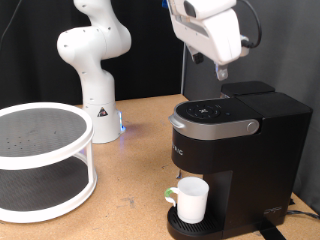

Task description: Make a cup of coffee with the keurig machine

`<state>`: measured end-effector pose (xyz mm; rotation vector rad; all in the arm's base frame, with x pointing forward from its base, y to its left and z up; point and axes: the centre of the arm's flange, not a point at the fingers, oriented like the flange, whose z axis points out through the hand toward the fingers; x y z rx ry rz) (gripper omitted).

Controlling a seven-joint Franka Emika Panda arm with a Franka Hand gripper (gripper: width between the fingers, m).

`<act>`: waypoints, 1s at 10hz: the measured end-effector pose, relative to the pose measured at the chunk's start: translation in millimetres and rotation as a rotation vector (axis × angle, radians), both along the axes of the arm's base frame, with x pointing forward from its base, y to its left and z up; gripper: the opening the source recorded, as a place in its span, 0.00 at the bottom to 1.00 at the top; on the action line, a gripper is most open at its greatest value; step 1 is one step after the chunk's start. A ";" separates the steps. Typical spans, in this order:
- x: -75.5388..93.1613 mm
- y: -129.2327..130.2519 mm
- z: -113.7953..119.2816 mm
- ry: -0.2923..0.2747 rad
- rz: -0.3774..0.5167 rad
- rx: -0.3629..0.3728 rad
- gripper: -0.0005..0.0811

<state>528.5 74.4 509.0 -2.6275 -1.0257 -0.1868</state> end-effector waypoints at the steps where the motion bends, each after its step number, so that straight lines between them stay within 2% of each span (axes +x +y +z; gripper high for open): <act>1: -0.4 -0.9 -7.2 -0.004 -0.003 -0.004 0.99; 3: -2.3 -2.1 -21.8 -0.010 -0.001 -0.010 0.99; 4: -1.4 -2.9 -30.0 -0.036 -0.016 -0.014 0.88; 5: -1.1 -3.5 -38.7 -0.065 -0.027 -0.019 0.65; 6: -0.7 -4.1 -46.1 -0.100 -0.038 -0.024 0.65; 7: -1.2 -4.2 -53.1 -0.129 -0.049 -0.027 0.49; 8: -2.7 -4.0 -59.5 -0.142 -0.053 -0.027 0.49; 9: -4.5 -3.8 -64.7 -0.142 -0.049 -0.021 0.24; 10: -6.1 -3.2 -68.4 -0.140 -0.042 -0.006 0.10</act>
